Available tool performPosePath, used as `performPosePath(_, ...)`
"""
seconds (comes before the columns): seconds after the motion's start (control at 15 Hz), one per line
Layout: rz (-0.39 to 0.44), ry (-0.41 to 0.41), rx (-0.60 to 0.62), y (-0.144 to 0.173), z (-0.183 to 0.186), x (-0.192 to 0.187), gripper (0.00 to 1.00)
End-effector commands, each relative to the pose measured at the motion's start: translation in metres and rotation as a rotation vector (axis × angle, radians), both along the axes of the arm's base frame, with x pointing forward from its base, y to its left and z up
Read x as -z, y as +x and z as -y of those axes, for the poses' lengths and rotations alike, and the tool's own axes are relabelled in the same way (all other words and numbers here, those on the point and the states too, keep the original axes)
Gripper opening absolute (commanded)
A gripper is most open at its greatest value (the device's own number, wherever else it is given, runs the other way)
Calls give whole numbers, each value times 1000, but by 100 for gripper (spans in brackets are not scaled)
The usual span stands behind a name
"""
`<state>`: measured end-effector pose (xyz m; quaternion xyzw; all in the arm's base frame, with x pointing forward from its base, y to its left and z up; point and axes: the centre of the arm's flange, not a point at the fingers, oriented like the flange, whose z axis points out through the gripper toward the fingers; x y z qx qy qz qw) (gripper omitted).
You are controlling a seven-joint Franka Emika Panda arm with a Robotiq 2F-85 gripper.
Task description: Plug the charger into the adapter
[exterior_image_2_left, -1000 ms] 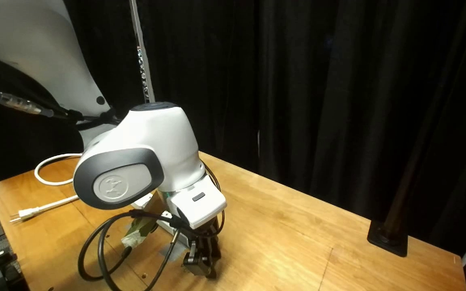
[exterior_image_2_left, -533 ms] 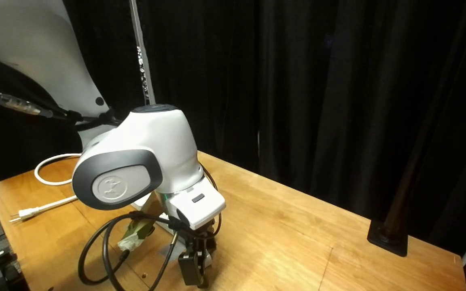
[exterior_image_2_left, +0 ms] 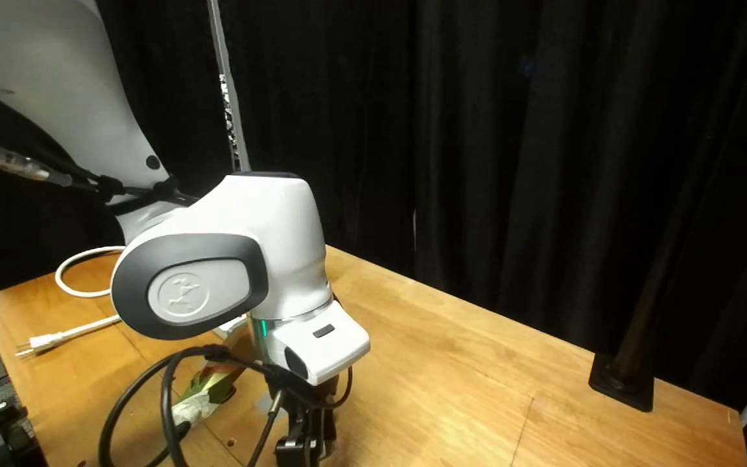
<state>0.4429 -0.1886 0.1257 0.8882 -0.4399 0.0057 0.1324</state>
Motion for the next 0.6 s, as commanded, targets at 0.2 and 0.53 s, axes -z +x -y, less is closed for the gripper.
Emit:
performPosePath(0.2,-121,8,-61,-12,6,-2,100)
performPosePath(0.53,-141,58,-176,-9,-16,6,100)
